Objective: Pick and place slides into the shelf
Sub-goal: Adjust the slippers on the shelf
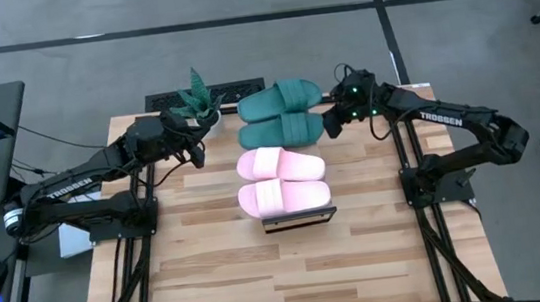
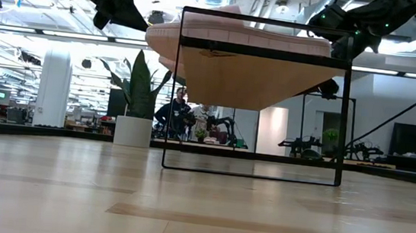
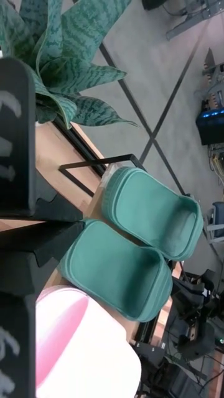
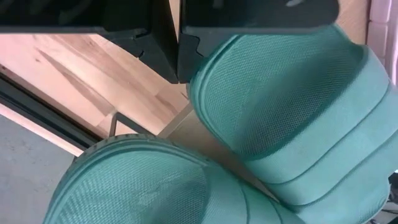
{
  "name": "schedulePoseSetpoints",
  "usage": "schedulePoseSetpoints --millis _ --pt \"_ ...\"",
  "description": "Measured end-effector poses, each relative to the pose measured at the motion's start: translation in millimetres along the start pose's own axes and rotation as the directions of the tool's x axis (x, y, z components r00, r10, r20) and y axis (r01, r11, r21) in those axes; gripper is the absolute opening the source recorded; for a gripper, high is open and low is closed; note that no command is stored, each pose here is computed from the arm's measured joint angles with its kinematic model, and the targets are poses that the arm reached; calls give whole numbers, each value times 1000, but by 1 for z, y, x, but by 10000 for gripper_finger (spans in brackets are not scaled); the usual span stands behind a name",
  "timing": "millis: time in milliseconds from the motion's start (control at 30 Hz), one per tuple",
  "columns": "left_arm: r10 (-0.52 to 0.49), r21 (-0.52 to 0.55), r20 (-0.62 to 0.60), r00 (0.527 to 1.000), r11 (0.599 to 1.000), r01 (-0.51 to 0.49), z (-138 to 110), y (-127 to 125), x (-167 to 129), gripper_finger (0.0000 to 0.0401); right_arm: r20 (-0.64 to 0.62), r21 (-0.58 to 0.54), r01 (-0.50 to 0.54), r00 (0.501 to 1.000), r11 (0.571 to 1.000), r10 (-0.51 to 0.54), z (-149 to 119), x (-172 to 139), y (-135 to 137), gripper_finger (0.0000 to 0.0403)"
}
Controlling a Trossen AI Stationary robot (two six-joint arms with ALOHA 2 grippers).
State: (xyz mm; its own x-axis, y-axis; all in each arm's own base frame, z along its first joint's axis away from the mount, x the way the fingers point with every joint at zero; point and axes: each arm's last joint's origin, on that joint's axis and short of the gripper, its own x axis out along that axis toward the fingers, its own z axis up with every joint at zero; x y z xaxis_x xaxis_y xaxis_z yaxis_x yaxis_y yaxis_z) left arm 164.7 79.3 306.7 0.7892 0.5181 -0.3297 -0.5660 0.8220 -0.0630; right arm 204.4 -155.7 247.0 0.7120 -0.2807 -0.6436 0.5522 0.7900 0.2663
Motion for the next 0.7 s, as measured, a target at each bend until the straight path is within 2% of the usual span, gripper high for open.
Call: schedulePoseSetpoints --millis 700 --pt "3 0 -21 1000 1000 -3 -2 0 0 0 -3 2 -32 999 1000 32 -2 -6 11 0"
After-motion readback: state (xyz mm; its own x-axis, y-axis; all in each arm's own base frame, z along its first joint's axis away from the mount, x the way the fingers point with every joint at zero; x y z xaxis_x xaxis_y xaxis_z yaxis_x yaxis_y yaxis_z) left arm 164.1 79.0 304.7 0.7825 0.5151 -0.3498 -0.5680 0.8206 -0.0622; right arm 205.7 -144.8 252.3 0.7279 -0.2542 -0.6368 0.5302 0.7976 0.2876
